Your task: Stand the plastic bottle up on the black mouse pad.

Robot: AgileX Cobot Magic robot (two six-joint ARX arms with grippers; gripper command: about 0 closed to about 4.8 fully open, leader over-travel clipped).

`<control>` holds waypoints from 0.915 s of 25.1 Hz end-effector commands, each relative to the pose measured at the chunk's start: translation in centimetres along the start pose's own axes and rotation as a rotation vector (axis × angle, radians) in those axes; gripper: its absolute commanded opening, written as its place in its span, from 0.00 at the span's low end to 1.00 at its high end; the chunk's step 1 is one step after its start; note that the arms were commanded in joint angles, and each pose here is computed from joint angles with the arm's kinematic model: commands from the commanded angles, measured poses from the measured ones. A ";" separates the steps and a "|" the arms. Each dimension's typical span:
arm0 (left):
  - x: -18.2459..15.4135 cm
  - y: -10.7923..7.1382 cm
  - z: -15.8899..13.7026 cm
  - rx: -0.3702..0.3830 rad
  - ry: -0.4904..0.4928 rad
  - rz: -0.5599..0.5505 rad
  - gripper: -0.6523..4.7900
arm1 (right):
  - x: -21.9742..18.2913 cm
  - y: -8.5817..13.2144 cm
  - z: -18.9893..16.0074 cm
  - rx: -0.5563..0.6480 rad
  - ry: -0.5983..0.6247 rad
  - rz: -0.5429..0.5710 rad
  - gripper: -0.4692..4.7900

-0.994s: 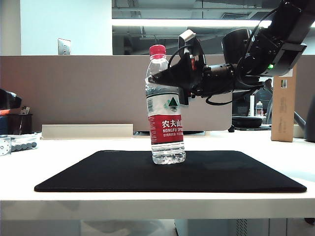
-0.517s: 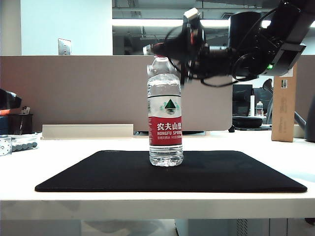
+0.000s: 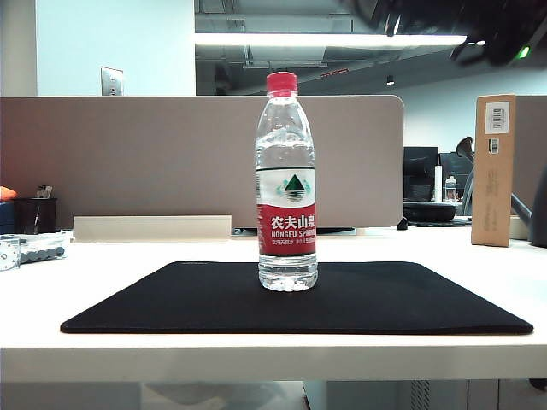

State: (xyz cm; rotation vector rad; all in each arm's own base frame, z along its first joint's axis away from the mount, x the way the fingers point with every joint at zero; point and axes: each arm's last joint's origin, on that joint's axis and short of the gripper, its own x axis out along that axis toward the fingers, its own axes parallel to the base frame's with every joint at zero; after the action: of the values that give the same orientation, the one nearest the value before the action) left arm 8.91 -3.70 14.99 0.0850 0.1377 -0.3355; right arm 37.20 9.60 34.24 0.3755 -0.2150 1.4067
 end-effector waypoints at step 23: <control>-1.0 4.8 0.0 -0.073 -0.007 0.509 0.11 | -13.4 13.0 6.3 -0.039 -0.129 -0.932 0.08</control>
State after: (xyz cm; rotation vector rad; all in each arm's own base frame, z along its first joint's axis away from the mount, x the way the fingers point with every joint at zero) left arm 9.60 1.14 15.15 0.0475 0.1374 0.1773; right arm 23.37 -3.53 37.61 0.5415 -0.1470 0.5753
